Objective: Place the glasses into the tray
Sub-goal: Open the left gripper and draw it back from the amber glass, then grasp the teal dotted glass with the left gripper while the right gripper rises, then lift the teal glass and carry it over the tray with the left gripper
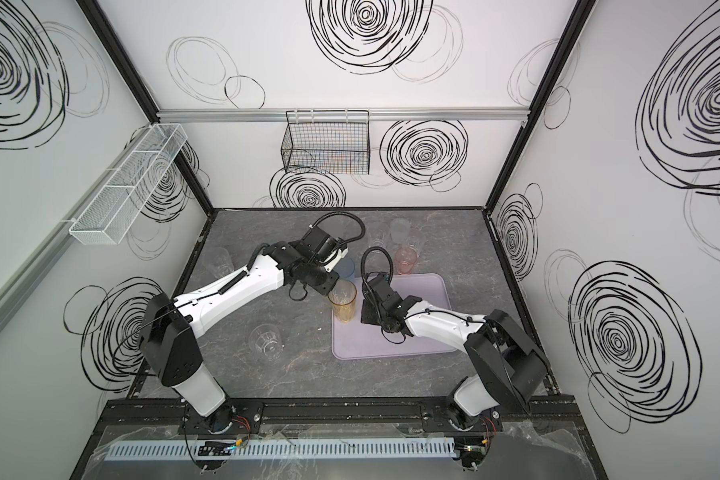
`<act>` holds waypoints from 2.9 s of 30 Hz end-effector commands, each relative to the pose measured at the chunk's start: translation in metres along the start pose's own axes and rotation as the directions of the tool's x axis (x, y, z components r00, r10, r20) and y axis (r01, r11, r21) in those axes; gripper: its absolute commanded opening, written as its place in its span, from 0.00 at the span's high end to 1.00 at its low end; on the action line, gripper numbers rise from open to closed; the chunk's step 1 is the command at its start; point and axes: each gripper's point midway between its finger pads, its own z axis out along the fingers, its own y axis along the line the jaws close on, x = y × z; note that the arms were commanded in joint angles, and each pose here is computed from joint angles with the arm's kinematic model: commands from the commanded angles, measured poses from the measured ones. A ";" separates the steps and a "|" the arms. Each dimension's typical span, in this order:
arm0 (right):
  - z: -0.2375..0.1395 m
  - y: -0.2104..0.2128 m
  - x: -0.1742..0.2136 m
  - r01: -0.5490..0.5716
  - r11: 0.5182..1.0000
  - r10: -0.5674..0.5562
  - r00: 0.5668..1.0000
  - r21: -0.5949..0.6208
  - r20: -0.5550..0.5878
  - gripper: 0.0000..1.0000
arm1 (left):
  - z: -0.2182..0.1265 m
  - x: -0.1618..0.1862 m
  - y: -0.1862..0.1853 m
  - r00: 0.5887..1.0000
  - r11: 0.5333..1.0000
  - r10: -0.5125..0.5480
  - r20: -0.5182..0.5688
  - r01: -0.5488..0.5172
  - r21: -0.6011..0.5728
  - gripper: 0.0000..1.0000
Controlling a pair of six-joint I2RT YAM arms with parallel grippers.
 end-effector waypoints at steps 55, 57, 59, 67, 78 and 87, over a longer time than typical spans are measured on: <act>-0.102 0.076 -0.129 0.222 0.974 -0.197 0.911 -0.030 0.363 0.46 | -0.031 0.039 0.277 0.601 0.665 -0.643 0.474 0.746 -0.044 0.29; -0.099 0.070 -0.122 0.211 0.976 -0.182 0.918 -0.046 0.353 0.46 | -0.023 0.035 0.281 0.624 0.674 -0.641 0.447 0.736 -0.062 0.33; -0.096 0.066 -0.117 0.203 0.977 -0.172 0.923 -0.058 0.344 0.46 | -0.012 0.036 0.282 0.652 0.684 -0.639 0.408 0.724 -0.085 0.37; -0.088 0.056 -0.107 0.215 0.975 -0.186 0.928 -0.056 0.322 0.46 | 0.013 0.049 0.289 0.681 0.679 -0.643 0.351 0.719 -0.149 0.53; -0.082 0.048 -0.100 0.200 0.978 -0.175 0.936 -0.054 0.304 0.46 | 0.043 0.059 0.283 0.708 0.692 -0.646 0.284 0.701 -0.171 0.83; -0.086 0.045 -0.101 0.190 0.981 -0.167 0.934 -0.045 0.315 0.46 | 0.004 0.052 0.283 0.698 0.688 -0.631 0.338 0.705 -0.171 0.96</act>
